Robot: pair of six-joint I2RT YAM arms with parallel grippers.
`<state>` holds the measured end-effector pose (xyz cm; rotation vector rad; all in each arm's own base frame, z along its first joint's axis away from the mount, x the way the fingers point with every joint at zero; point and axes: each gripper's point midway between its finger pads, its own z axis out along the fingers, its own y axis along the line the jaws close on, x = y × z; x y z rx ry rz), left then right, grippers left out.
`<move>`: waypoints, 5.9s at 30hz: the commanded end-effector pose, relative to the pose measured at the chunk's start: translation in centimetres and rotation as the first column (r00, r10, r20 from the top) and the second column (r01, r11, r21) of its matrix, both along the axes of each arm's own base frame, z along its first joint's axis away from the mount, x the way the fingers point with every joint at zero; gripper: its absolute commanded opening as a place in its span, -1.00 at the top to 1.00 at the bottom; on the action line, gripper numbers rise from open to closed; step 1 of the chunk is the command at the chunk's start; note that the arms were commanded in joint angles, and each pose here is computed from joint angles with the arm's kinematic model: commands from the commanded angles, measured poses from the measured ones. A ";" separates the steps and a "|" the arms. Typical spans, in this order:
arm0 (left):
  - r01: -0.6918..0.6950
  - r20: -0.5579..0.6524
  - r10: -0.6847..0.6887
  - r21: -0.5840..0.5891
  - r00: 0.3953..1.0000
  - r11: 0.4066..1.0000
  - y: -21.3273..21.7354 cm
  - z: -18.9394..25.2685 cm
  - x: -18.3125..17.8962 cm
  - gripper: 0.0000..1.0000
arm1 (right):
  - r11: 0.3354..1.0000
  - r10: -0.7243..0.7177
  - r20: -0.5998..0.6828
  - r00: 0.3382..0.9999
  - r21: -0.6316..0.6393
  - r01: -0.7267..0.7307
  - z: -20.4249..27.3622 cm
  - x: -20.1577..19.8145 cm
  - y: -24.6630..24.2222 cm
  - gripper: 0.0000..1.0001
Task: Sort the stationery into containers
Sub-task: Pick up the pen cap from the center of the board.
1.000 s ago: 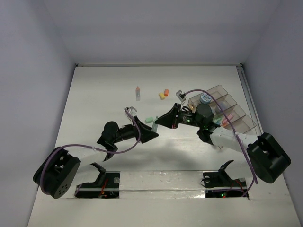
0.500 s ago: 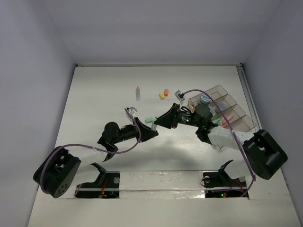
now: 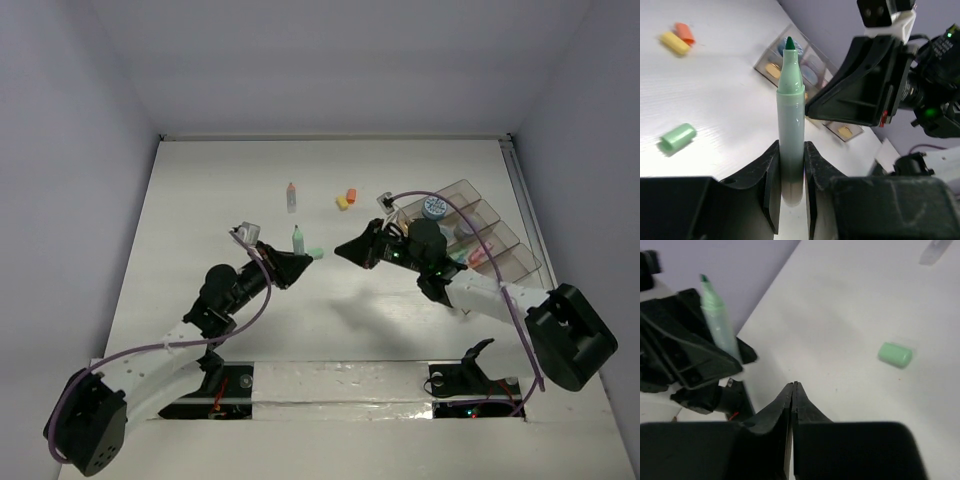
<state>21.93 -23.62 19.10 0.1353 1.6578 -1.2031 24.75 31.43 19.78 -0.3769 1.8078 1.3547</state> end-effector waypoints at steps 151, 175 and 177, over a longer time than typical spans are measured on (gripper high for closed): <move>-0.370 0.158 0.354 0.084 0.922 0.925 7.0 1.8 2.0 1.00 | 0.357 0.523 0.012 0.852 -0.911 -0.206 -17.9 12.4 4.8 -0.14; -0.362 0.153 0.346 0.096 0.926 0.927 6.7 1.5 2.2 1.00 | 0.435 0.400 0.042 0.916 -0.888 -0.150 -18.5 12.3 4.5 0.07; -0.363 0.151 0.347 0.098 0.926 0.926 6.8 1.3 2.2 1.00 | 0.435 0.391 0.050 0.919 -0.890 -0.137 -18.5 12.5 4.4 0.21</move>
